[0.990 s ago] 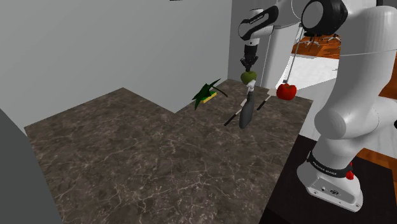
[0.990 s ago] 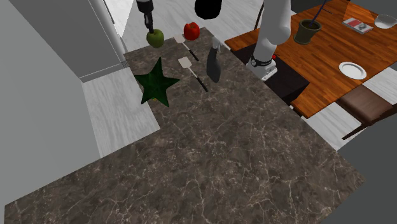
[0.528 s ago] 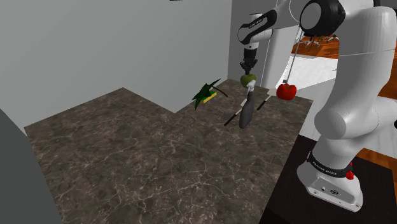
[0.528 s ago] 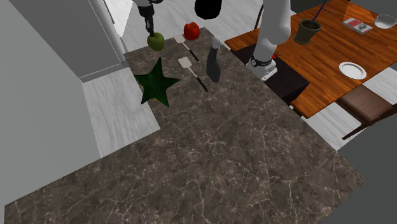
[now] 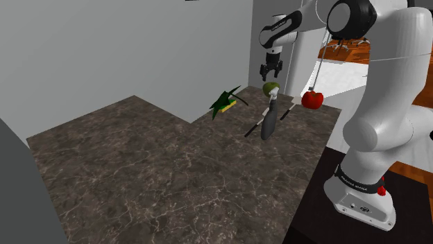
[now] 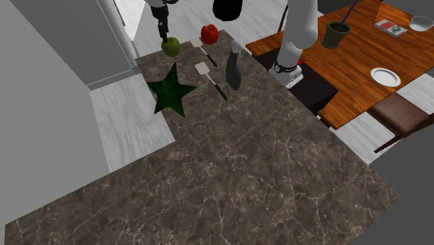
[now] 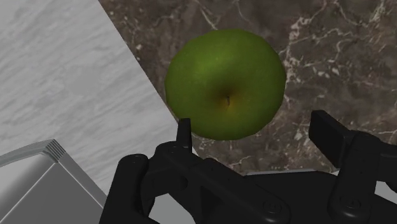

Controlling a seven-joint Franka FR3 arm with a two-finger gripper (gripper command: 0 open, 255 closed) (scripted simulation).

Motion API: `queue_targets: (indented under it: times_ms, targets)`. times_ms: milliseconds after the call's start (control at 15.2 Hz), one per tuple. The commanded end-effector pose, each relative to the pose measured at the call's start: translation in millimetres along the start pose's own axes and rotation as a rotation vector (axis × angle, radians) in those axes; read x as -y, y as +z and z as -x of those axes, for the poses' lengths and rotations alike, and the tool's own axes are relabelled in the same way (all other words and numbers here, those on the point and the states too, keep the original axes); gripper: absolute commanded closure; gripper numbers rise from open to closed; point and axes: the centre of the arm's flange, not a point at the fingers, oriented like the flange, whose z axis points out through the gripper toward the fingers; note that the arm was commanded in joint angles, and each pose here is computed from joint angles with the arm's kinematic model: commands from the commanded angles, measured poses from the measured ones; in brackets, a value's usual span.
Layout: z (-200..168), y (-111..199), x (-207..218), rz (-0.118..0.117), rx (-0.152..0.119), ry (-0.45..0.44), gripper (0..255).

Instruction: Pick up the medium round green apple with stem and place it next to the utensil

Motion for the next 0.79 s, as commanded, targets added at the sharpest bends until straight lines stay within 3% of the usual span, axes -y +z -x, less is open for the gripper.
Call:
queue_targets:
  times_ms: [0, 264, 726]
  targets:
    - [0.0, 0.0, 0.0, 0.000, 0.000, 0.000, 0]
    - [0.0, -50.0, 0.0, 0.000, 0.000, 0.000, 0]
    - [0.0, -50.0, 0.0, 0.000, 0.000, 0.000, 0]
